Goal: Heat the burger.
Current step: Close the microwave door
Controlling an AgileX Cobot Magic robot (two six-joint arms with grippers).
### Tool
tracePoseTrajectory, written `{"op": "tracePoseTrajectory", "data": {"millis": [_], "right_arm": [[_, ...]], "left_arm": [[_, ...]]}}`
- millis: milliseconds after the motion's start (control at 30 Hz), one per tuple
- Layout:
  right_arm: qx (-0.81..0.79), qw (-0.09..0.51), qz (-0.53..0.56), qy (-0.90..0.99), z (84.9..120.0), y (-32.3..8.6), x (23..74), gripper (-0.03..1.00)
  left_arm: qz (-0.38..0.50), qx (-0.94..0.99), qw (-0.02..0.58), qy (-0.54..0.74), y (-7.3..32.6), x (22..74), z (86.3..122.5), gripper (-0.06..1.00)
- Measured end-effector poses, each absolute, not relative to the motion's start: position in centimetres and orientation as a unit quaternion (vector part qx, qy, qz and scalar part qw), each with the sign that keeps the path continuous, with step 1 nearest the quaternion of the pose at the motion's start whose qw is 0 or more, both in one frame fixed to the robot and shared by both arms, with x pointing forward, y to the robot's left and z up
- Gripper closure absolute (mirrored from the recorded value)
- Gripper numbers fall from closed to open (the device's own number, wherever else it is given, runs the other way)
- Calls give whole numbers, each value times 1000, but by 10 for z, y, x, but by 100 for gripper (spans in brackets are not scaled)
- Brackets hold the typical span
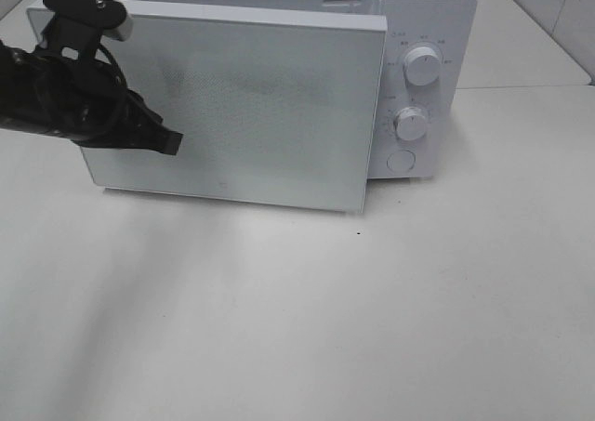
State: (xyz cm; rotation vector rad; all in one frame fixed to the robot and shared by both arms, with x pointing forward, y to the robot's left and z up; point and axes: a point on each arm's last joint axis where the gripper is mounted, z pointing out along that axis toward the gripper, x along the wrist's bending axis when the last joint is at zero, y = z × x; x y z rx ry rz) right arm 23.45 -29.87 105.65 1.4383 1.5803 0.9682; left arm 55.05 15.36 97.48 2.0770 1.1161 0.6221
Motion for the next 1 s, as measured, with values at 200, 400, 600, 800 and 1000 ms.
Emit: {"op": "tracePoseTrajectory", "data": {"millis": [200,400,600,800,1000], "right_arm": [[565,387,380,621,1056,-299,235,30],[565,387,380,621,1056,-299,235,30],[565,387,380,621,1056,-299,235,30],[565,387,380,621,1056,-299,235,30],[565,387,380,621,1056,-299,235,30]], "left_arm": [[237,804,355,414,133,562,974,94],[231,808,369,396,107,580,974,94],[199,820,385,375,69,592,968,94],[157,811,406,390,39,598,965,94],[130,808,418,395,20,603,963,94]]}}
